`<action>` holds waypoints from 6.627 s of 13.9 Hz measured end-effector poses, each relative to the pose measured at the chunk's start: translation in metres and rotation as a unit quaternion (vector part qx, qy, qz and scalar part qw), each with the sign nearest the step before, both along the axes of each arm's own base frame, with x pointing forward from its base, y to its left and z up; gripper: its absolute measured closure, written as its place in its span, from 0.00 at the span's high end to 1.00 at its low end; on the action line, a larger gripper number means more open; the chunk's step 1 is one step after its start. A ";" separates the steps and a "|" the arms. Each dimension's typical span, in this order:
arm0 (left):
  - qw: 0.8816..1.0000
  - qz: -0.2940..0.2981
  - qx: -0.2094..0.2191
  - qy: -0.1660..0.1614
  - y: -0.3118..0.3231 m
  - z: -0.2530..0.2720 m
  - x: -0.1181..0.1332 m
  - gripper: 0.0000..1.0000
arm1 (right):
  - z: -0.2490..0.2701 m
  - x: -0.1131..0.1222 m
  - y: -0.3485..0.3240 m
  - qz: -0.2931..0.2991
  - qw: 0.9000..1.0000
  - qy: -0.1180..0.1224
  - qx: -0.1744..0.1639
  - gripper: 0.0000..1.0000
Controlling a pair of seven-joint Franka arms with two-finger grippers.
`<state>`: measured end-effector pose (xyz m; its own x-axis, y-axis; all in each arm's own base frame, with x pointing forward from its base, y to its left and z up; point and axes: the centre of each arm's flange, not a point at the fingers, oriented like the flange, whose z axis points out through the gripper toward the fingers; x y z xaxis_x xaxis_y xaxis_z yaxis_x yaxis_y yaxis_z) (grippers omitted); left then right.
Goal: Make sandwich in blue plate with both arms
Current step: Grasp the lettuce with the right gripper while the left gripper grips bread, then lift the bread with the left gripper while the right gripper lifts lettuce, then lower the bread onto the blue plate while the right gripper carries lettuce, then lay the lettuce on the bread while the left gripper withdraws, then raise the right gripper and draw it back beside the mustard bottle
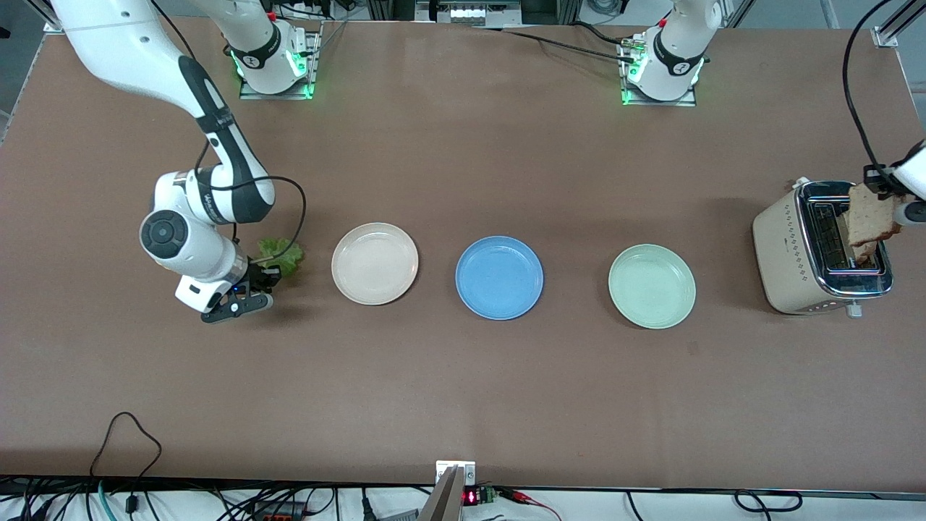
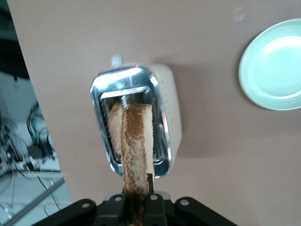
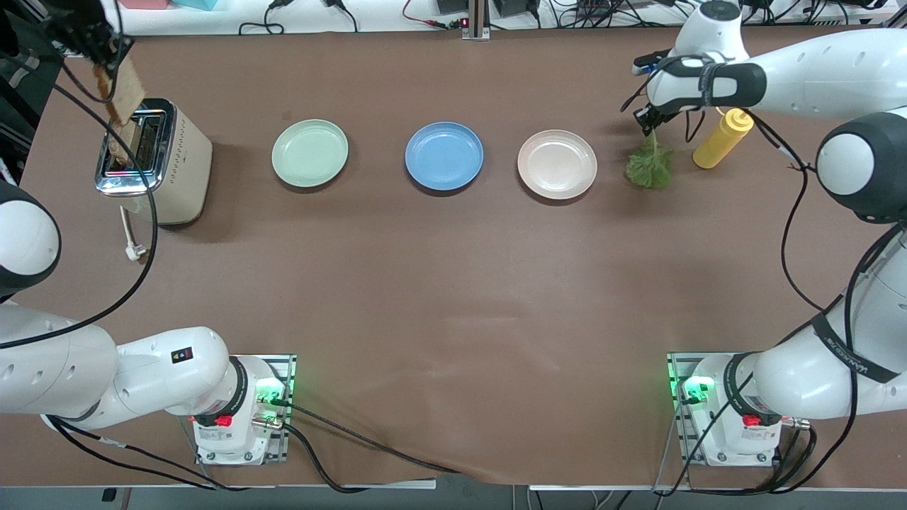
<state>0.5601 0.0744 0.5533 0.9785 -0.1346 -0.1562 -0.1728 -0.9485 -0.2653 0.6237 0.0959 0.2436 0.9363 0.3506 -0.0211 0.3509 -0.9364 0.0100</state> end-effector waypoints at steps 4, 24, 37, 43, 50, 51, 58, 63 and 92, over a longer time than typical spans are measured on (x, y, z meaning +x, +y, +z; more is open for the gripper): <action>0.996 -0.062 -0.059 0.023 -0.088 -0.029 0.015 0.10 | 0.044 -0.004 0.002 0.074 0.997 0.004 -0.001 0.04; 0.772 0.067 -0.631 0.039 -0.240 -0.279 0.071 0.08 | 0.203 -0.004 0.156 0.176 0.973 -0.049 0.142 0.04; 0.726 0.008 -0.679 -0.110 -0.317 -0.411 -0.002 0.08 | 0.177 -0.004 0.255 0.155 0.967 -0.095 0.181 0.04; 0.727 0.007 -0.681 -0.086 -0.335 -0.430 -0.018 0.08 | 0.160 -0.018 0.290 0.172 0.963 -0.088 0.190 0.04; 0.738 -0.015 -0.667 -0.102 -0.311 -0.419 -0.018 0.71 | 0.141 -0.014 0.338 0.184 0.955 -0.096 0.213 0.04; 0.746 -0.035 -0.657 -0.102 -0.301 -0.412 -0.019 0.80 | 0.135 -0.011 0.345 0.182 0.953 -0.103 0.218 0.04; 0.789 -0.195 -0.583 0.003 -0.183 -0.335 0.013 1.00 | 0.080 -0.022 0.410 0.180 0.942 -0.144 0.242 0.04; 0.834 -0.218 -0.497 0.097 -0.157 -0.292 0.035 1.00 | 0.038 -0.042 0.440 0.187 0.940 -0.145 0.245 0.04; 0.987 0.041 -0.148 -0.054 -0.115 0.027 -0.033 1.00 | 0.223 0.040 0.133 0.040 0.999 0.030 0.017 1.00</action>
